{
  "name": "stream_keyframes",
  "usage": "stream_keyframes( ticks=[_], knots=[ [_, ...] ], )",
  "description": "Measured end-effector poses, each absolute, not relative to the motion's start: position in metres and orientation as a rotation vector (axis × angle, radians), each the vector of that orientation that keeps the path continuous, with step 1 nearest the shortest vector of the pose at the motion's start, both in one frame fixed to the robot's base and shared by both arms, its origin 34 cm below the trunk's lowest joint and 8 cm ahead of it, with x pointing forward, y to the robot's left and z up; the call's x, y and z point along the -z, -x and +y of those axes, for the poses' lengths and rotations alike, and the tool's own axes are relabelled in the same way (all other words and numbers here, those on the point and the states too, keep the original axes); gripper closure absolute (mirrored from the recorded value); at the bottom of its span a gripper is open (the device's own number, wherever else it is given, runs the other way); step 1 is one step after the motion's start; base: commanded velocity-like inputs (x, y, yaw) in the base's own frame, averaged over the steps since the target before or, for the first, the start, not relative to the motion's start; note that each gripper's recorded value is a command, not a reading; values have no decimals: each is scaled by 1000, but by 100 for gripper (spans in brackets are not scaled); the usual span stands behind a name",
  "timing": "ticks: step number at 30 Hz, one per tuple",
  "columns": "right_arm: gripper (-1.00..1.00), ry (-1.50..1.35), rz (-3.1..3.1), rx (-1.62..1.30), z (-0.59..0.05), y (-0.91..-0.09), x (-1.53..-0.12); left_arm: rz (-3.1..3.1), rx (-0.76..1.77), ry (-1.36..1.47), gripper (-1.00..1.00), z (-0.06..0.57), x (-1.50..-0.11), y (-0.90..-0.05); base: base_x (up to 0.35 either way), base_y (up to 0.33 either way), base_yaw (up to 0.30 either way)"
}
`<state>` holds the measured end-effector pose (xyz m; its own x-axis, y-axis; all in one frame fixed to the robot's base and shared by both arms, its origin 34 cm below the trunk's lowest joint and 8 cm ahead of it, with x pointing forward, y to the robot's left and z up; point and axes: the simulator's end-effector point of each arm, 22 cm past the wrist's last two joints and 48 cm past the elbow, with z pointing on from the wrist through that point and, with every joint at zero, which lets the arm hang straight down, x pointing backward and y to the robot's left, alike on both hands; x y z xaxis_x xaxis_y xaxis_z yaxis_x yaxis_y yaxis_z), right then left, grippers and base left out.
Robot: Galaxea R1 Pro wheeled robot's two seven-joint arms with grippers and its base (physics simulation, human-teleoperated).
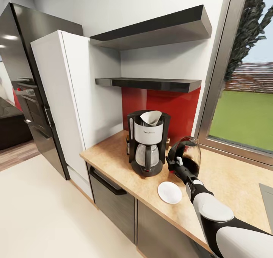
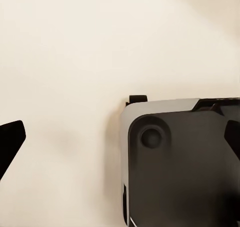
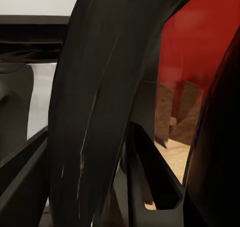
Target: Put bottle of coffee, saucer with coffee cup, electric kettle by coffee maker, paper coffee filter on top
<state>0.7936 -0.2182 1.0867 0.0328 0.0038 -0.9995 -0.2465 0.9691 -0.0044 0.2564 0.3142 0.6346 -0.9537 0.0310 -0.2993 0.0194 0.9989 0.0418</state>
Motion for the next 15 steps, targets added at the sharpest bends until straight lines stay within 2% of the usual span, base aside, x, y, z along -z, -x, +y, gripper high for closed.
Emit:
stream_keyframes(
  ticks=[8, 15],
  knots=[
    [100, 195, 1530, -194, -218, -793, -1086, 2836, -54, -39, -100, 314, -635, -256, 10, -1, 0],
    [100, 196, 1530, -194, -218, -793, -1086, 2836, -55, -37, -100, 314, -635, -256, 149, -47, 0]
  ],
)
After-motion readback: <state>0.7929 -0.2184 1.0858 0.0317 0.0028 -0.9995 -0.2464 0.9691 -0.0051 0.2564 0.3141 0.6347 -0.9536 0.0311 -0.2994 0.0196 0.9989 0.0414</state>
